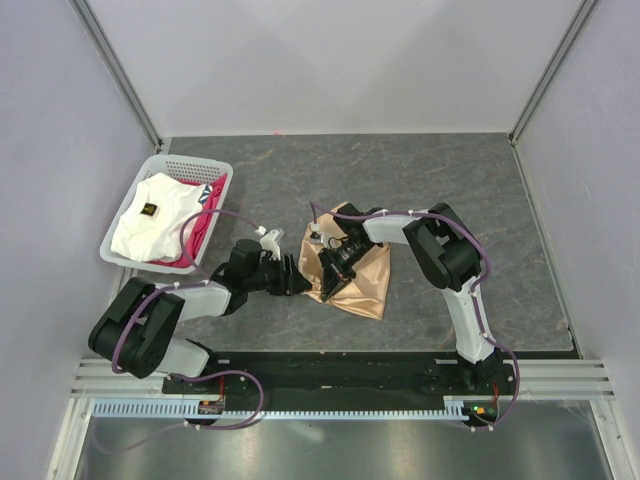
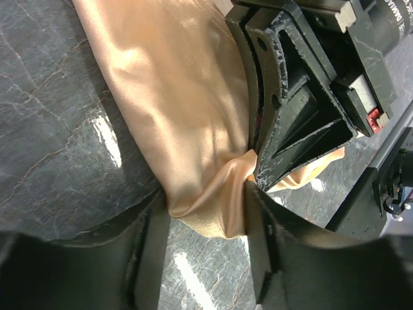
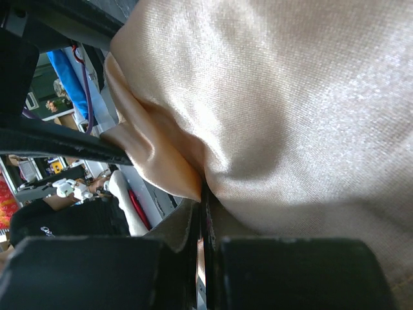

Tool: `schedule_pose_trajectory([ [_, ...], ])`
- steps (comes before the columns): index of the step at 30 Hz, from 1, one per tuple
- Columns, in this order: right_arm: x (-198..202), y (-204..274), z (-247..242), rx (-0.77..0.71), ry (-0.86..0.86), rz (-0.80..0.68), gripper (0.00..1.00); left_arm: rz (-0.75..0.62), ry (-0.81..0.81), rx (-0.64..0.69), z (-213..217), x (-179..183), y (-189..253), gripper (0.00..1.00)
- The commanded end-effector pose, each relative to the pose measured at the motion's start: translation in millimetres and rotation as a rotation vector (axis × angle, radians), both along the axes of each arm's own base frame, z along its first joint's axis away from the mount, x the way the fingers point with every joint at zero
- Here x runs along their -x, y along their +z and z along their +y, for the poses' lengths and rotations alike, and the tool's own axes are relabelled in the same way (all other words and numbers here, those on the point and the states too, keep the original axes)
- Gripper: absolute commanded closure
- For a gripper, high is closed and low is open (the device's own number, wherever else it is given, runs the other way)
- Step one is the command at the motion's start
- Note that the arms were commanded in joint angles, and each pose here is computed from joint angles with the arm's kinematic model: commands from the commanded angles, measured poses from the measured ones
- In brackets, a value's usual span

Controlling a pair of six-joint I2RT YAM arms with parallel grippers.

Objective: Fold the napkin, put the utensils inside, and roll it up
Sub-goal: Roll the napkin with the utensil

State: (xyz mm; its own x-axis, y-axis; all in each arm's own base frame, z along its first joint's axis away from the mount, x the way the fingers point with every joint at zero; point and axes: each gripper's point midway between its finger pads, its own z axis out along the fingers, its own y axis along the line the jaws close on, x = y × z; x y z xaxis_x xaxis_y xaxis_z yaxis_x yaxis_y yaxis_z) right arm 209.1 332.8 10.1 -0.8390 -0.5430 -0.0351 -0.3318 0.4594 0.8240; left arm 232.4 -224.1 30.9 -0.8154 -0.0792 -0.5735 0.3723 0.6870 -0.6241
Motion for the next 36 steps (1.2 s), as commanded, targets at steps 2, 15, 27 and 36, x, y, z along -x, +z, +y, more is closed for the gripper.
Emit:
schedule_pose_trajectory([
  [2,-2.9,-65.6,-36.2,0.230,0.024,-0.089,1.00,-0.049,-0.005,-0.021,-3.9,-13.8,6.7,0.54],
  [15,-14.3,-50.6,-37.8,0.245,-0.002,-0.149,0.90,0.040,0.055,-0.099,5.7,-17.1,-2.6,0.92],
  [27,-43.9,23.7,-51.4,0.237,-0.113,-0.482,0.40,0.291,0.061,-0.180,6.5,-4.0,-17.5,0.98],
  [36,-50.9,72.3,-72.1,0.264,-0.237,-0.906,0.25,0.385,0.047,-0.190,4.8,-1.6,-10.4,0.98],
])
